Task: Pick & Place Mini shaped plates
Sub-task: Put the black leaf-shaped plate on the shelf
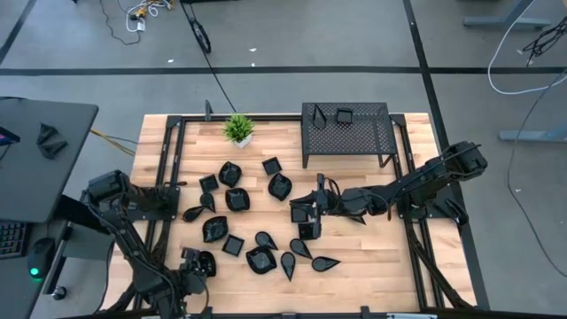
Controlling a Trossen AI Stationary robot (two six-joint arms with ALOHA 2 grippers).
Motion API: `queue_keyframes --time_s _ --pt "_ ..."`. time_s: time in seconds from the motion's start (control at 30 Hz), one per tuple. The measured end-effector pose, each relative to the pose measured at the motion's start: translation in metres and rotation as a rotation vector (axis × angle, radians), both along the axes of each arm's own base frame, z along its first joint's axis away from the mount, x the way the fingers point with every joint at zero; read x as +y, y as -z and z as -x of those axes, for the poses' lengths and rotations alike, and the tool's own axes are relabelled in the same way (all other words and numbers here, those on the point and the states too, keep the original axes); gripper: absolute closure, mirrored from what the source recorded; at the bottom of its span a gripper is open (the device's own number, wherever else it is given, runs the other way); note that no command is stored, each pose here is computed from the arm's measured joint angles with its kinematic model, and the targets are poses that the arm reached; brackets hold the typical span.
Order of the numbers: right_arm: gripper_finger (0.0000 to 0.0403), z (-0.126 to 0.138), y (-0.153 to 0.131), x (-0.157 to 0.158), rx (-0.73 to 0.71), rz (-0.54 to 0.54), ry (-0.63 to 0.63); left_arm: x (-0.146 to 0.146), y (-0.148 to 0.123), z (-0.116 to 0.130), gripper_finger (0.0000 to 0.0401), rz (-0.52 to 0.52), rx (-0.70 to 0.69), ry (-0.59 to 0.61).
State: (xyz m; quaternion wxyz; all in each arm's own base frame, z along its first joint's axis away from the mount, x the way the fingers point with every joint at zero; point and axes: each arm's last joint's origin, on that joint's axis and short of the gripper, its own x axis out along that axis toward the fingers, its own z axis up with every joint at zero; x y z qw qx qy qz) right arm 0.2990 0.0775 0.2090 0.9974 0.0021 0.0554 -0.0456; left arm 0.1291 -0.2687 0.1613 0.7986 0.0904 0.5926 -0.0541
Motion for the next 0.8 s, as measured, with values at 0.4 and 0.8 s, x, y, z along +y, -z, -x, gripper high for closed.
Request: queue_keyframes --time_s 0.4,0.8 --pt "0.0374 0.000 0.000 0.000 0.004 0.002 0.000 -0.003 0.014 0.000 0.0345 -0.043 0.021 0.002" --pt "0.0374 0.000 0.000 0.000 0.004 0.002 0.000 -0.004 0.011 -0.001 0.0389 -0.043 0.012 0.000"
